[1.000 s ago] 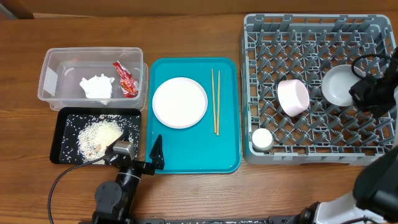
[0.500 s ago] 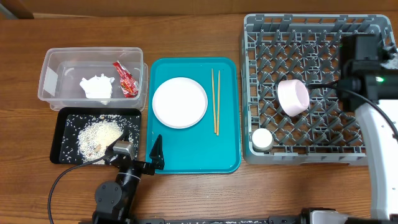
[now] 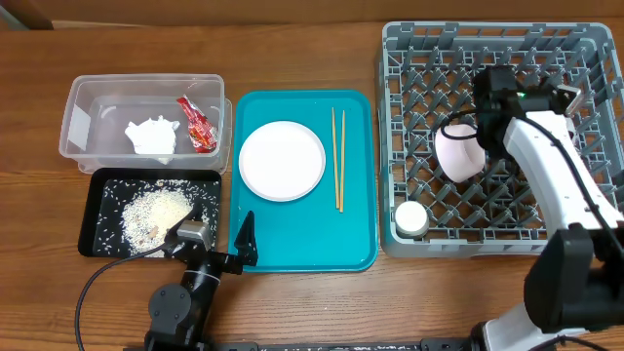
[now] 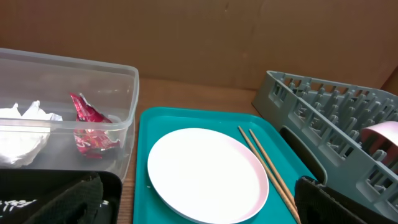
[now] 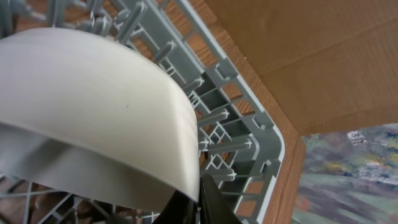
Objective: Sort waste into correct bins and load items into the dishwasher
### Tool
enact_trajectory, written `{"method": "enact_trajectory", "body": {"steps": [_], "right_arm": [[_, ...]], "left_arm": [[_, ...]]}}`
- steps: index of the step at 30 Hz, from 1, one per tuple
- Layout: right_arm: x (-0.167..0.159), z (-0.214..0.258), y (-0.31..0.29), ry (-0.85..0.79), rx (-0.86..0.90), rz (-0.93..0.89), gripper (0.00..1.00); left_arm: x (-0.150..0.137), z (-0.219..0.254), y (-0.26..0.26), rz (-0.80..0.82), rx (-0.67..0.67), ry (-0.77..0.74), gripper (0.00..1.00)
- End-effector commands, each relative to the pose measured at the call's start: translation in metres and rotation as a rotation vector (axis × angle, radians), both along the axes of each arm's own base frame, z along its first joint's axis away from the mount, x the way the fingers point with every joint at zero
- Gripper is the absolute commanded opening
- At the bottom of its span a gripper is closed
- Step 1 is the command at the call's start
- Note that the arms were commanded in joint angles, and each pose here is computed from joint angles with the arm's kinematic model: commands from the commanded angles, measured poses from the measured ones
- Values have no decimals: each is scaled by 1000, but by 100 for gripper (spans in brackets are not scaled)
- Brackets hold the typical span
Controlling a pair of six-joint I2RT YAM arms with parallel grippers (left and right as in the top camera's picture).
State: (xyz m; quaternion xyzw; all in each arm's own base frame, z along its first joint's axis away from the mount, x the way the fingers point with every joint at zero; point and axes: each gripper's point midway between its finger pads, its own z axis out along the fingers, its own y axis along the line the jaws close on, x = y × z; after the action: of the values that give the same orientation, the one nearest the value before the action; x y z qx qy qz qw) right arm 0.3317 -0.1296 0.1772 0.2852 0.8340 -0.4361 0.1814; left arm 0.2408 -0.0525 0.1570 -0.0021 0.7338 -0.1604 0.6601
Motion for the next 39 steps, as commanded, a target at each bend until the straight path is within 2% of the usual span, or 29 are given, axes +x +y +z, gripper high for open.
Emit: {"method": "enact_trajectory", "body": {"steps": [1, 11, 19, 22, 25, 31, 37, 39], "right_arm": [[7, -10, 13, 20, -9, 31, 4], [12, -18, 41, 37, 22, 102, 4], [-6, -30, 49, 92, 109, 64, 5], [-11, -32, 50, 116, 129, 61, 14], [-15, -28, 52, 140, 142, 59, 20], [-7, -12, 86, 90, 317, 107, 32], [8, 22, 171, 14, 568, 392, 46], [8, 25, 211, 10, 693, 516, 56]], "left_arm": [[0, 0, 1, 5, -12, -3, 100], [0, 0, 1, 5, -12, -3, 100], [0, 0, 1, 5, -12, -3, 100], [0, 0, 1, 5, -12, -3, 100], [0, 0, 1, 5, -12, -3, 100], [0, 0, 1, 5, -12, -3, 100], [0, 0, 1, 5, -12, -3, 100], [0, 0, 1, 5, -12, -3, 100]]}}
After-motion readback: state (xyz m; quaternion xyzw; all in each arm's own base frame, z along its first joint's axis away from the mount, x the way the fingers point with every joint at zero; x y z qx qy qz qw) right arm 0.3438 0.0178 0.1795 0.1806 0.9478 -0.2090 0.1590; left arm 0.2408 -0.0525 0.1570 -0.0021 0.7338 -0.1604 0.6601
